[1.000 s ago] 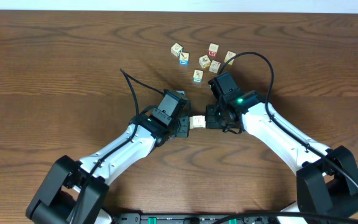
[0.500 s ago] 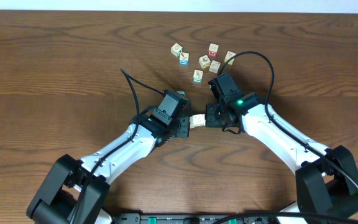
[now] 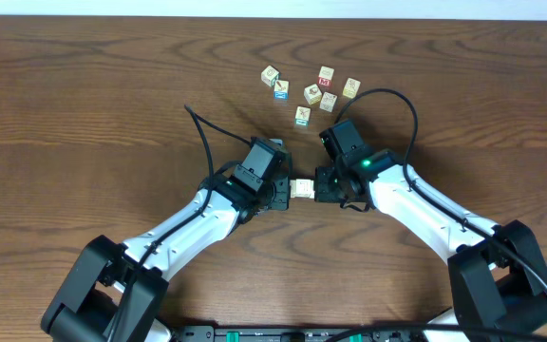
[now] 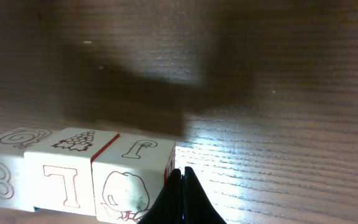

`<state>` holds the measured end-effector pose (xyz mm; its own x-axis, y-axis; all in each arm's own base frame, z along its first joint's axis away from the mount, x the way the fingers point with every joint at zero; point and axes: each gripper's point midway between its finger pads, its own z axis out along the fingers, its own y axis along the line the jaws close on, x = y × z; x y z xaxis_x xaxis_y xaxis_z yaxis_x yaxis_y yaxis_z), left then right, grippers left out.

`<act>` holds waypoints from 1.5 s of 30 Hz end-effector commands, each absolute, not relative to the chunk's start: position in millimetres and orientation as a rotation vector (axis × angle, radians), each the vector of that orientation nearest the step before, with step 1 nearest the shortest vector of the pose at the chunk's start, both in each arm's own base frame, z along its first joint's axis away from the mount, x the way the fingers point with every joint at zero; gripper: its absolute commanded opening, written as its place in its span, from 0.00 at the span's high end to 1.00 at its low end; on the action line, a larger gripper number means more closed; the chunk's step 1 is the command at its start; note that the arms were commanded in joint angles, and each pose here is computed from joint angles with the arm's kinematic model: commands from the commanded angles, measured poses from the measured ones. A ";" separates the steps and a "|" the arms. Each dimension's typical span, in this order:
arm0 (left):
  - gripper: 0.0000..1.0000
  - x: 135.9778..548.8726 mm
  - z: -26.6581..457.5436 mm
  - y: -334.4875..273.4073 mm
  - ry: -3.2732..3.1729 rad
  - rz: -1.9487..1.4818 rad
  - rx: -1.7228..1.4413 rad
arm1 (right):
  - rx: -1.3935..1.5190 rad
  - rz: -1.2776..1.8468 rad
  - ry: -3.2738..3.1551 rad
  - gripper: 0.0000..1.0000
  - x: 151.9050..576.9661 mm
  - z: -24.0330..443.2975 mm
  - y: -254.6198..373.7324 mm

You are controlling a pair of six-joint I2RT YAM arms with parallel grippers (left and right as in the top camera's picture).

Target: Lift 3 blocks

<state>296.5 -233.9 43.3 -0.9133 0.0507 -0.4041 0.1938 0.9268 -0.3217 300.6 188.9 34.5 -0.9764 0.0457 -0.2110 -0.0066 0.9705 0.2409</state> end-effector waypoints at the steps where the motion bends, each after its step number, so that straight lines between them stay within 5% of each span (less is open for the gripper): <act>1: 0.93 268.9 64.7 -292.3 2.665 -0.818 0.371 | -0.093 0.758 2.928 0.99 276.3 52.7 248.2; 32: 0.93 264.1 27.8 -292.2 2.735 -0.696 0.383 | -0.085 0.535 2.980 0.99 278.7 15.7 231.9; 45: 0.92 299.8 26.1 -249.0 2.707 -0.508 0.255 | -0.087 0.401 2.928 0.99 308.1 13.8 190.1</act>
